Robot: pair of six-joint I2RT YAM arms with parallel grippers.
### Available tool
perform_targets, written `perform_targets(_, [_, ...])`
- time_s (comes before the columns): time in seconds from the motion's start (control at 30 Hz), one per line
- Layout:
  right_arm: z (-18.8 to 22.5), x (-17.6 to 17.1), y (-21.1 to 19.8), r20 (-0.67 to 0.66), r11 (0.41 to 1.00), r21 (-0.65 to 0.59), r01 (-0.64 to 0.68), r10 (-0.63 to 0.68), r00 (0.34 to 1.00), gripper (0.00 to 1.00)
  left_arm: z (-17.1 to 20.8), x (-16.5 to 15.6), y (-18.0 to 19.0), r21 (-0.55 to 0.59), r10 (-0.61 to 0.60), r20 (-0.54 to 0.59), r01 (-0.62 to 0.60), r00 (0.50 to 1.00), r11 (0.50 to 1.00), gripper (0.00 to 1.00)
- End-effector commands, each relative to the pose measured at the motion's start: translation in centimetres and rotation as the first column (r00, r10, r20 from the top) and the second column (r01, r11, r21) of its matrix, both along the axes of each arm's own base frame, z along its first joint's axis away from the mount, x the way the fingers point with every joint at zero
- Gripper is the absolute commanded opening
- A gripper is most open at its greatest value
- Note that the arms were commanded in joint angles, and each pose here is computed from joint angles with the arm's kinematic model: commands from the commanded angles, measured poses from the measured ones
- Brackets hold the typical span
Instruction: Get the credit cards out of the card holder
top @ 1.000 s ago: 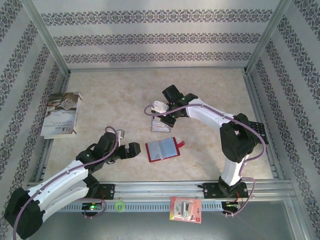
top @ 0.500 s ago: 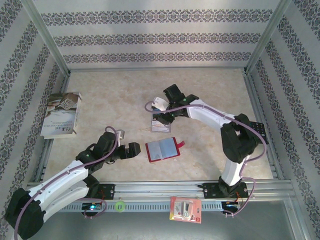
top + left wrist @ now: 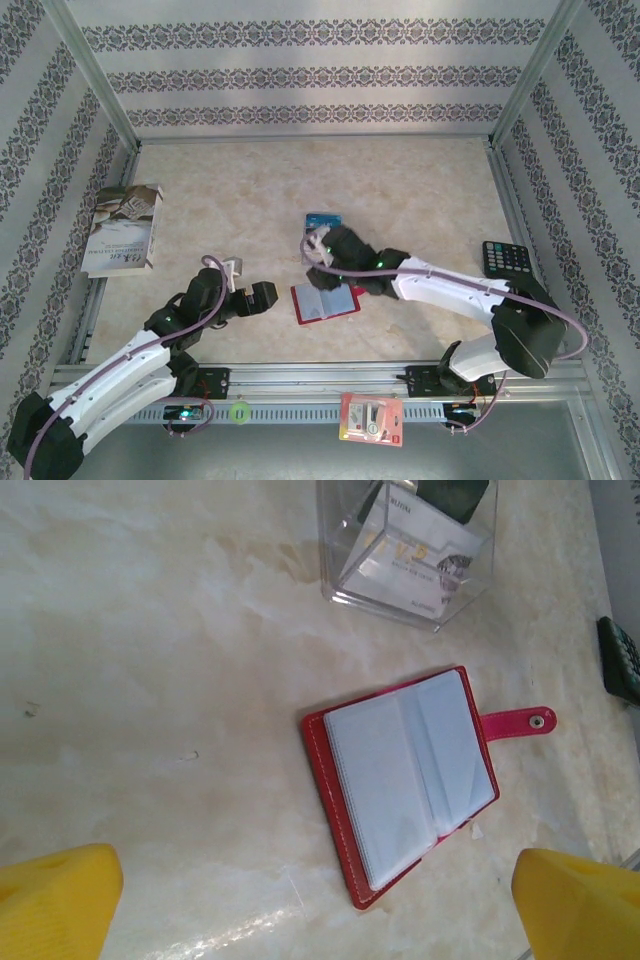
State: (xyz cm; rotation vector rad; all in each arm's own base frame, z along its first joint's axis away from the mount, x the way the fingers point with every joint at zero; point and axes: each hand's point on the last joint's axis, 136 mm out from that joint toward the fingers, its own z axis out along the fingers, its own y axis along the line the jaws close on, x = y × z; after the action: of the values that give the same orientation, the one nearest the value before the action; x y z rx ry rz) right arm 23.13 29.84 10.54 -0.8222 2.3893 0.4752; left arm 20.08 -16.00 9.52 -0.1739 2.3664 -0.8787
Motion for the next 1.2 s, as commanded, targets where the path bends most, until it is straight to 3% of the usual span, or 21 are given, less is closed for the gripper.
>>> perform_targets(0.0, [-3.0,-2.1,-0.7,-0.054,0.993,-0.065,0.1,-0.103,0.993,0.46,-1.2,-0.2,1.3,0.024,0.057,-0.021,-0.057,0.998,0.998,1.0])
perform_targets(0.17, [-5.0,-4.5,1.6,-0.06,0.993,-0.114,0.014,-0.021,0.998,0.44,-1.6,-0.5,1.4,0.018,0.053,-0.025,-0.053,0.998,0.998,1.0])
perform_targets(0.7, [-8.9,-6.0,3.6,-0.095,0.963,-0.263,-0.065,0.041,0.995,0.43,-2.1,-0.7,1.2,0.017,0.036,-0.029,-0.035,0.999,0.999,1.0])
perform_targets(0.8, [-9.5,-6.2,3.6,-0.118,0.961,-0.268,-0.063,0.032,0.993,0.35,-2.0,-0.7,1.2,0.016,0.034,-0.027,-0.034,0.999,0.999,1.0])
perform_targets(1.0, [-7.9,-6.0,5.0,-0.103,0.982,-0.181,-0.055,0.037,0.994,0.02,-1.7,-0.8,0.4,-0.002,-0.005,-0.023,0.005,1.0,1.0,0.86])
perform_targets(1.17, [-5.4,-5.3,5.6,-0.09,1.0,-0.012,0.02,-0.021,0.996,0.0,-1.7,-0.5,-1.4,-0.064,-0.054,-0.035,0.052,0.998,0.997,0.7])
